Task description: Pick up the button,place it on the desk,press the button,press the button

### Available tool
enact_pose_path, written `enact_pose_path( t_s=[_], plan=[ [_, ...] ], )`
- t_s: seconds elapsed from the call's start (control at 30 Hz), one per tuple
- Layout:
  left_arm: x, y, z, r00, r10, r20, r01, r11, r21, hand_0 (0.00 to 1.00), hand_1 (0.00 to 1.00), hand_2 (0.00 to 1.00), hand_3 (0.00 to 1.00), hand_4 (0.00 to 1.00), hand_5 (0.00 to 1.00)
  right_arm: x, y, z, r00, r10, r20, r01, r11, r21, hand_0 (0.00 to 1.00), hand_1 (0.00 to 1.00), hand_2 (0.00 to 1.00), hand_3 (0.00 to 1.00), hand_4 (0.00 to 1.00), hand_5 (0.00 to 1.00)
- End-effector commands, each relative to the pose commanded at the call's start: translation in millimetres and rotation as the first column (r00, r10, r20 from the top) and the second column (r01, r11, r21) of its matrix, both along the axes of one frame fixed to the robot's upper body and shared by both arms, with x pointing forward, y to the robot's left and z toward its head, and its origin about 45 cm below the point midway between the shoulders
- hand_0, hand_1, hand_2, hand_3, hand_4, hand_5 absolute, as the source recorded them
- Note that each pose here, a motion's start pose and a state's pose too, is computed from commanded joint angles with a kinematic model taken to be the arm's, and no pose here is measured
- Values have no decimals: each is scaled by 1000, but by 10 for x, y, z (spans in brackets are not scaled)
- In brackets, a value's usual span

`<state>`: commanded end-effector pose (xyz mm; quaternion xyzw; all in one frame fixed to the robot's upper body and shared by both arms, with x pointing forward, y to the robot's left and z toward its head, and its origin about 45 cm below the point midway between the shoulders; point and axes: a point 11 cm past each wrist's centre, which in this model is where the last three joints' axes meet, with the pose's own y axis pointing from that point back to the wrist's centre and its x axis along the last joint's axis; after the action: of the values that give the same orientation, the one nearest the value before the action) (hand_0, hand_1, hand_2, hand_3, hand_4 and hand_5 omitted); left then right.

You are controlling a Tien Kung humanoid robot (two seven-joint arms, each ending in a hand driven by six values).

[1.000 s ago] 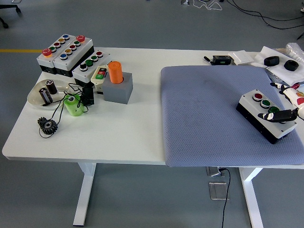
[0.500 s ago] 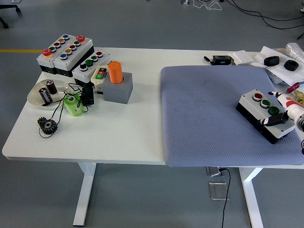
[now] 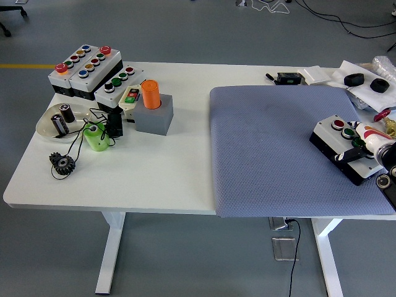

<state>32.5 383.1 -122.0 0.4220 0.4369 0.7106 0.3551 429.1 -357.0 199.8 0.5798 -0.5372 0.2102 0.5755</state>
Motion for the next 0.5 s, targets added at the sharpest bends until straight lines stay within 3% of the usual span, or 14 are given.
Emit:
enact_pose_path(
  t_s=[0.03, 0.07, 0.23, 0.27, 0.43, 0.47, 0.5],
  plan=[
    [0, 2, 1, 1000, 0, 1, 0, 1000, 0, 743, 823, 832, 705, 481, 998, 2, -1, -9, 1000, 6, -8, -6, 1000, -17, 815, 767, 780, 918, 894, 163],
    [-1, 4, 1, 1000, 1, 1, -1, 1000, 1, 741, 821, 830, 705, 482, 998, 3, -1, -16, 1000, 10, -14, -10, 1000, -29, 611, 576, 604, 803, 846, 89],
    [10, 12, 5, 1000, 3, 6, -3, 1000, 3, 741, 821, 830, 705, 482, 998, 26, 5, -7, 998, 51, -41, -56, 990, -133, 611, 576, 604, 803, 846, 89],
    [13, 16, 6, 1000, 4, 8, -4, 1000, 3, 740, 820, 829, 704, 485, 998, 35, 2, 2, 998, 56, -42, -62, 986, -158, 404, 373, 445, 577, 658, 2],
    [26, 20, 8, 1000, 6, 11, -6, 1000, 5, 740, 820, 829, 704, 485, 998, 49, -24, 5, 997, 56, -45, -63, 979, -192, 404, 373, 445, 577, 658, 2],
    [26, 21, 9, 1000, 6, 12, -6, 1000, 5, 738, 819, 828, 703, 483, 998, 49, -42, 6, 998, 46, -36, -51, 981, -185, 354, 281, 383, 485, 522, 2],
    [27, 22, 9, 1000, 6, 12, -7, 1000, 5, 738, 819, 828, 703, 483, 998, 51, -61, 13, 999, 31, -17, -33, 985, -171, 354, 281, 383, 485, 522, 2]
  ],
)
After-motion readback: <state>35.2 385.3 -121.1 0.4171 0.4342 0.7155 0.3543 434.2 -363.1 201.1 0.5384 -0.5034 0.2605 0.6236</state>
